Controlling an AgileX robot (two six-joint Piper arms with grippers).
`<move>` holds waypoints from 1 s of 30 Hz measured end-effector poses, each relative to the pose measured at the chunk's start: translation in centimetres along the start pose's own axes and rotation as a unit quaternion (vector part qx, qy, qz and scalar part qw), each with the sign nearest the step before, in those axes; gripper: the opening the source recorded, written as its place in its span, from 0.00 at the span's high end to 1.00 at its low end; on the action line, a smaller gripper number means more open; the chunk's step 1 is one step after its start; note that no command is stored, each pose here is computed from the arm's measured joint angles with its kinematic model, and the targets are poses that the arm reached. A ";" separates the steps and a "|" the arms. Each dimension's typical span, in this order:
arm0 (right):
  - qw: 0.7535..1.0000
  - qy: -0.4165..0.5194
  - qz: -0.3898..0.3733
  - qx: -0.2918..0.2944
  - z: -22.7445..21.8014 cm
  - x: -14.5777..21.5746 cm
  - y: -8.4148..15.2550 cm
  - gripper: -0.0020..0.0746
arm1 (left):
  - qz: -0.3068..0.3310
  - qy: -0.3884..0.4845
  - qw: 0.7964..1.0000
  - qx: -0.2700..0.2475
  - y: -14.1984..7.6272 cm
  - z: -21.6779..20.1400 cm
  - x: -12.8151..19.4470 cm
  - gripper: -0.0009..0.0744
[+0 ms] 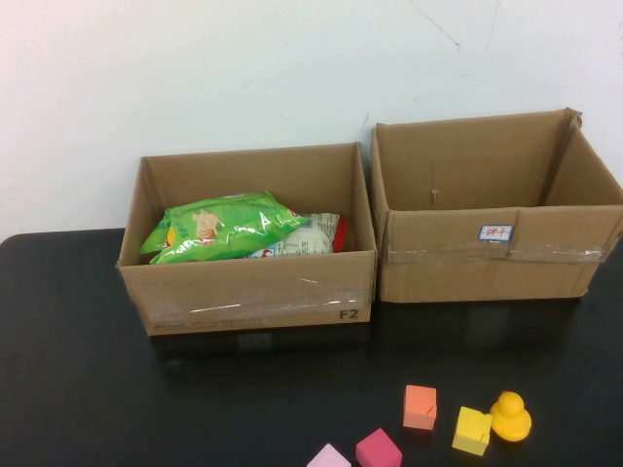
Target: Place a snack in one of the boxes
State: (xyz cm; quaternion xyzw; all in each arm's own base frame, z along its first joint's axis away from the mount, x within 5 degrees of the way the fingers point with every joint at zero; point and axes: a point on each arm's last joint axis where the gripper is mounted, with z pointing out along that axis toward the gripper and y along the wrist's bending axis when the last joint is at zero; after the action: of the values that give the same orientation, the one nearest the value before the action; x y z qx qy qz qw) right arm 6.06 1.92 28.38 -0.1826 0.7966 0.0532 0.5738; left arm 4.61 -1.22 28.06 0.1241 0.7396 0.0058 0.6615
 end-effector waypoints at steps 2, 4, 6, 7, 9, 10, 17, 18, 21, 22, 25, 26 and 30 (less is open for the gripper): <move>1.000 0.009 0.003 0.004 0.3 1.3 0.1 0.98 | 0.000 0.000 1.000 0.000 0.0 0.0 0.0 0.99; 1.000 0.010 0.010 0.006 0.5 2.2 0.2 0.98 | 0.000 0.000 1.000 0.000 0.0 0.0 0.0 0.99; 1.000 0.010 0.021 0.005 0.6 2.5 0.2 0.98 | 0.000 0.000 1.000 0.000 0.0 0.0 0.0 0.99; 1.000 0.010 0.027 0.005 0.7 2.6 0.2 0.98 | 0.000 0.000 1.000 0.000 0.0 0.0 0.0 0.99; 1.000 0.008 0.030 0.005 0.7 2.6 0.2 0.98 | 0.000 0.000 1.000 0.000 0.0 0.0 0.0 0.99; 0.999 0.006 0.032 0.005 0.7 2.6 0.2 0.98 | 0.000 0.000 1.000 0.000 0.0 0.0 0.0 0.99; 0.999 0.005 0.039 0.005 0.7 2.6 0.2 0.98 | 0.000 0.000 1.000 0.000 0.0 0.0 0.0 0.99; 0.999 0.004 0.040 0.005 0.7 2.6 0.2 0.98 | 0.000 0.000 1.000 0.000 0.0 0.0 0.0 0.99; 0.999 0.004 0.040 0.005 0.7 2.6 0.2 0.98 | 0.000 0.001 1.000 0.000 0.0 0.0 0.1 0.99; 0.999 0.004 0.040 0.005 0.7 2.6 0.2 0.98 | 0.000 0.002 1.000 0.000 0.0 0.1 0.1 0.99; 0.999 0.004 0.040 0.005 0.7 2.6 0.2 0.98 | 0.000 0.003 1.000 0.001 0.0 0.1 0.2 0.99; 0.999 0.004 0.040 0.005 0.7 2.6 0.2 0.98 | 0.000 0.003 1.000 0.001 0.0 0.1 0.2 0.99; 0.999 0.004 0.040 0.005 0.7 2.6 0.2 0.98 | 0.000 0.003 1.000 0.001 0.0 0.1 0.2 0.99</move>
State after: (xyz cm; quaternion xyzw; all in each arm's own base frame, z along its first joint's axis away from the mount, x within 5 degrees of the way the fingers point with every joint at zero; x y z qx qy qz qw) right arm 5.91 1.76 25.70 -0.1479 0.8060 0.0709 0.5687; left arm 4.66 -1.22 27.89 0.1242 0.7414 0.0056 0.6595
